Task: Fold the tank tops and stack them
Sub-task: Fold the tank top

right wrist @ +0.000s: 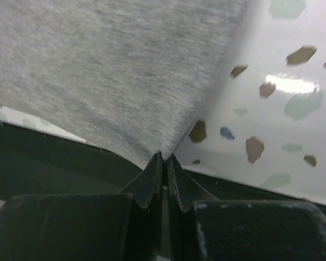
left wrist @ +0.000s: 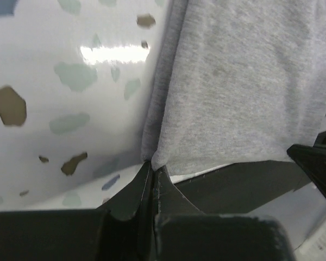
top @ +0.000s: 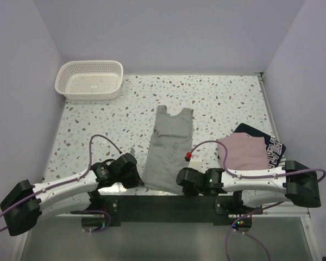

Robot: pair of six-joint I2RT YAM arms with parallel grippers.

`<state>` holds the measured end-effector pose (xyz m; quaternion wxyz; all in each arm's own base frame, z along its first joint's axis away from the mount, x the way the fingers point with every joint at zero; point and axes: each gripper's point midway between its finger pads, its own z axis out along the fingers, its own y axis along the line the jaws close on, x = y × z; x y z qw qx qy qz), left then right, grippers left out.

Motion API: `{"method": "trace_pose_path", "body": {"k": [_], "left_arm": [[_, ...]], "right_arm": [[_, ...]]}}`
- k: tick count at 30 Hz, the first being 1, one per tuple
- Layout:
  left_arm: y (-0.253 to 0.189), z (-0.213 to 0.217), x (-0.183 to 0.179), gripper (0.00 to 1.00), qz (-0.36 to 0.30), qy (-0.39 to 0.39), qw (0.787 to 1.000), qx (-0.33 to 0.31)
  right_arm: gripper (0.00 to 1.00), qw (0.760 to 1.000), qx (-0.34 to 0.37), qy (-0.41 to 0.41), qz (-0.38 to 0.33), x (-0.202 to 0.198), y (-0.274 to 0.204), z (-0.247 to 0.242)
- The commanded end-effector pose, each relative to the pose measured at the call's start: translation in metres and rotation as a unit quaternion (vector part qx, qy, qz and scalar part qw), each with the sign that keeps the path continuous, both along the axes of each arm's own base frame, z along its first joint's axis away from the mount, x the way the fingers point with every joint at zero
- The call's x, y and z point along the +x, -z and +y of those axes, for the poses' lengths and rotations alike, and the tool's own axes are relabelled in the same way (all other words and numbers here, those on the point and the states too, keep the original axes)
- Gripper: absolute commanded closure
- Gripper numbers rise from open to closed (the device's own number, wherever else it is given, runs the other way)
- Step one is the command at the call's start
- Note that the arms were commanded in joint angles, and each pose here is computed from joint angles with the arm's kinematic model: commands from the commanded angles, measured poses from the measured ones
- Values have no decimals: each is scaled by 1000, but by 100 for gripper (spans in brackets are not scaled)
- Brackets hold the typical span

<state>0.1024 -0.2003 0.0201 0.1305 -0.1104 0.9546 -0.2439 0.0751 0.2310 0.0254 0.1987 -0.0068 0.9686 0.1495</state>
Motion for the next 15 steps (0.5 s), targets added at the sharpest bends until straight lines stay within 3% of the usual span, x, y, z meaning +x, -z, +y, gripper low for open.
{"method": "trace_pose_path", "body": {"k": [1,8,15], "left_arm": [[-8,14,-20,100,-6,17,999,31],[-65,4,-10,100,-59,14,998,5],[-133,-27,42,100,-164,-10,986,-15]], "right_arm": [[100,999,-19,0,-32,-7,-19,-7],[99,996,-19,8,-85,2,-64,-14],[97,989,-24,46,-140,37,-108,-21]]}}
